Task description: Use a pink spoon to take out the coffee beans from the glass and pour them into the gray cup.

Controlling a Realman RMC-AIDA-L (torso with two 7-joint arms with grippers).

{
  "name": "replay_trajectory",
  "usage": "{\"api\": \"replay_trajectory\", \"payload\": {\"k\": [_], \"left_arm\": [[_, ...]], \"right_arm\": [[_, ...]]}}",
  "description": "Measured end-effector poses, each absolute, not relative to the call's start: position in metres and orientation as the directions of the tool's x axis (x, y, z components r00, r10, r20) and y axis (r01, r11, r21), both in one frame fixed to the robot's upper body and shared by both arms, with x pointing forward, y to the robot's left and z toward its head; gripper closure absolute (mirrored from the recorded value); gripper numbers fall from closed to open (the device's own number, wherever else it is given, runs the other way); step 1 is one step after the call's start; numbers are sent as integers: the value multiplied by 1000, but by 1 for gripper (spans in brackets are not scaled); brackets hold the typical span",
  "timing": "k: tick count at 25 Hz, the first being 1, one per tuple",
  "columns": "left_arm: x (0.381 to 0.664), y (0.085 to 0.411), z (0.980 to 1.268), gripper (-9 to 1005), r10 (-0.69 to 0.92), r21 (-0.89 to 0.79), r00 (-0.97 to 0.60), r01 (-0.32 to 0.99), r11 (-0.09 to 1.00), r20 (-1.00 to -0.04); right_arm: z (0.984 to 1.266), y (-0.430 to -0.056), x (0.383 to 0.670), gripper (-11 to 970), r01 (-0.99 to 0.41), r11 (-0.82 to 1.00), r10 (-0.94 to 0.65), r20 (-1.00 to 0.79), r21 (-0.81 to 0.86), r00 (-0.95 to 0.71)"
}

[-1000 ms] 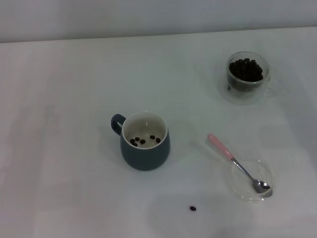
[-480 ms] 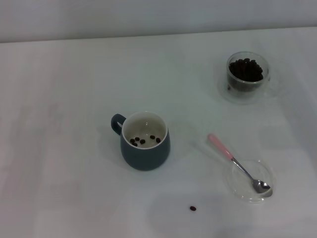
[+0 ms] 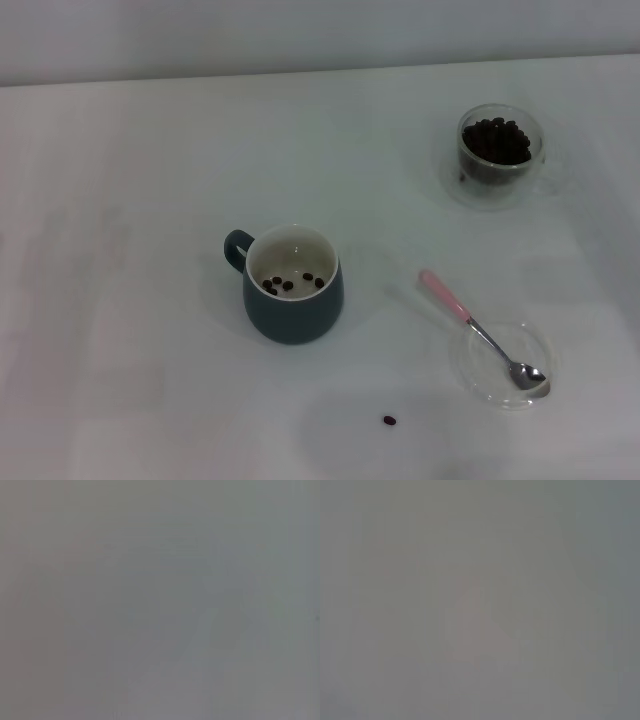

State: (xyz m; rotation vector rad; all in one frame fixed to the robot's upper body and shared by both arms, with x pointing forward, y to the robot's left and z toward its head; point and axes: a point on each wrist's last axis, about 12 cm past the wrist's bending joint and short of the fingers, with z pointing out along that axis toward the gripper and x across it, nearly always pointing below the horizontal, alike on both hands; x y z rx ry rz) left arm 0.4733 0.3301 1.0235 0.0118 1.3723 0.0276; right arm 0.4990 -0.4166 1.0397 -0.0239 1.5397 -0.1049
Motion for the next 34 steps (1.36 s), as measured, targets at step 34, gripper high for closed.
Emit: {"api": "replay_trajectory", "payload": {"k": [34], "left_arm": [[472, 332, 1023, 301, 42, 38, 190, -22, 999, -981]], "right_arm": [[1031, -404, 501, 99, 60, 997, -42, -999, -41, 8]]}}
